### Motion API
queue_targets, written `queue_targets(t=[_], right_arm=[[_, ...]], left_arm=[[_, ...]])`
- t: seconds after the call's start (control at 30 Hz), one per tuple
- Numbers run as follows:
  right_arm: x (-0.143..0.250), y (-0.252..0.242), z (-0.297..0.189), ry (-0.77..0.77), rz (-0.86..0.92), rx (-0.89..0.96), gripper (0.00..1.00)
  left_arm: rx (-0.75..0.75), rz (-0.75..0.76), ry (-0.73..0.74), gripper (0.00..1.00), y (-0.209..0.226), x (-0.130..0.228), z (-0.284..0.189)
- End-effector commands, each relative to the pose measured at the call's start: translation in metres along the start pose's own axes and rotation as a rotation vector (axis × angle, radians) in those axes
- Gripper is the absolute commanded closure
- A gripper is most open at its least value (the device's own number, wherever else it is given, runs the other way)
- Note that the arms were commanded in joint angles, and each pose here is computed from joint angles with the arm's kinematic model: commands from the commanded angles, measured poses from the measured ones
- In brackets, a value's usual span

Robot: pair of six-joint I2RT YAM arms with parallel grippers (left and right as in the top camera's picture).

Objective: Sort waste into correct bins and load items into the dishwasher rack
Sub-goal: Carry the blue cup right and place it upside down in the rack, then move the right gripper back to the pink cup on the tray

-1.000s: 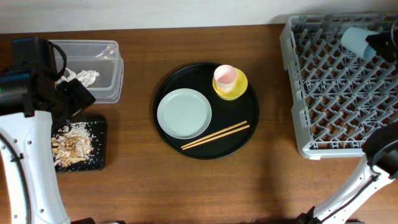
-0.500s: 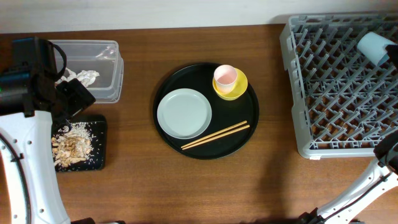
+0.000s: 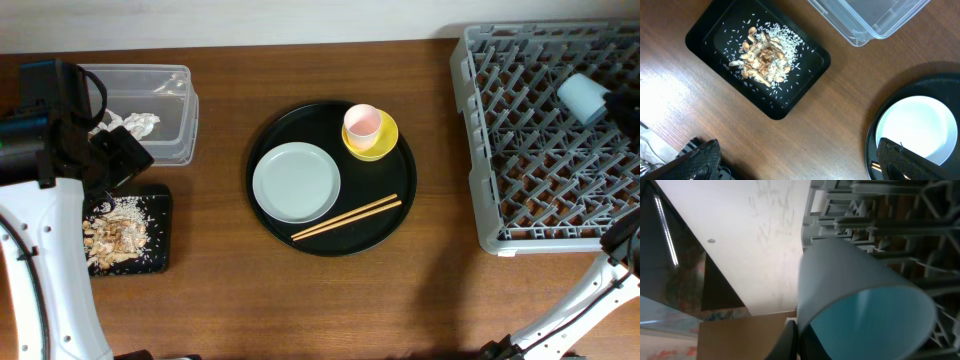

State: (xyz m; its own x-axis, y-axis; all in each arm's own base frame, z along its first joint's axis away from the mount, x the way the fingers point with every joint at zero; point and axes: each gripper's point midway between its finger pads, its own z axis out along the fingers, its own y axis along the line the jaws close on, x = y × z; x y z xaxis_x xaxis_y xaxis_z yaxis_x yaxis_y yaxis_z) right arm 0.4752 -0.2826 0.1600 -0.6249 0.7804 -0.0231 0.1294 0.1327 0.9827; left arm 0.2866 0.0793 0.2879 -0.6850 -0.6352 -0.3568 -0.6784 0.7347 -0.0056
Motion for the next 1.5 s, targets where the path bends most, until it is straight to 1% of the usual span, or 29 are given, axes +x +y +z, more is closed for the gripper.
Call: queue_targets(t=[0.0, 0.03, 0.07, 0.13, 0.37, 0.43, 0.5, 0.63, 0.9, 1.03, 1.23, 1.37, 1.4, 1.47], right_arm=[[-0.002, 0.014, -0.01, 0.003, -0.043, -0.096, 0.96], [0.0, 0.026, -0.008, 0.023, -0.064, -0.161, 0.96], [0.0, 0.029, -0.006, 0.032, -0.043, -0.169, 0.96], [0.0, 0.032, 0.002, 0.049, -0.037, -0.17, 0.96], [0.01, 0.045, 0.048, 0.125, -0.123, -0.172, 0.96], [0.008, 0.04, 0.056, 0.118, -0.117, -0.136, 0.96], [0.004, 0.028, 0.058, 0.093, -0.075, -0.082, 0.96], [0.004, 0.017, 0.057, 0.088, -0.047, -0.069, 0.96], [0.002, 0.009, 0.05, 0.074, -0.039, -0.063, 0.96], [-0.001, 0.008, 0.043, 0.061, -0.035, -0.062, 0.94], [-0.004, 0.001, 0.019, 0.025, 0.004, -0.051, 0.93], [-0.001, -0.013, -0.004, -0.028, 0.033, 0.065, 0.87], [0.002, -0.015, -0.01, -0.039, 0.027, 0.12, 0.84], [0.004, -0.016, -0.021, -0.063, 0.024, 0.209, 0.82]], left_arm=[[0.003, -0.004, -0.014, 0.01, 0.002, -0.001, -0.004], [0.003, -0.004, -0.014, 0.01, 0.002, -0.001, -0.004], [0.003, -0.004, -0.015, 0.01, 0.002, -0.001, -0.004], [0.002, -0.004, -0.015, 0.01, 0.002, -0.001, -0.004], [0.003, -0.004, -0.014, 0.01, 0.002, -0.001, -0.004], [0.003, -0.004, -0.014, 0.01, 0.002, -0.001, -0.004], [0.003, -0.004, -0.014, 0.01, 0.002, -0.001, -0.004], [0.002, -0.004, -0.015, 0.01, 0.002, -0.001, -0.004], [0.003, -0.004, -0.014, 0.01, 0.002, -0.001, -0.004], [0.003, -0.004, -0.014, 0.01, 0.002, -0.001, -0.004], [0.002, -0.004, -0.015, 0.01, 0.002, -0.001, -0.004], [0.003, -0.004, -0.014, 0.01, 0.002, -0.001, -0.004], [0.002, -0.004, -0.014, 0.01, 0.003, -0.001, -0.004], [0.002, -0.005, -0.015, 0.01, 0.002, -0.001, -0.004]])
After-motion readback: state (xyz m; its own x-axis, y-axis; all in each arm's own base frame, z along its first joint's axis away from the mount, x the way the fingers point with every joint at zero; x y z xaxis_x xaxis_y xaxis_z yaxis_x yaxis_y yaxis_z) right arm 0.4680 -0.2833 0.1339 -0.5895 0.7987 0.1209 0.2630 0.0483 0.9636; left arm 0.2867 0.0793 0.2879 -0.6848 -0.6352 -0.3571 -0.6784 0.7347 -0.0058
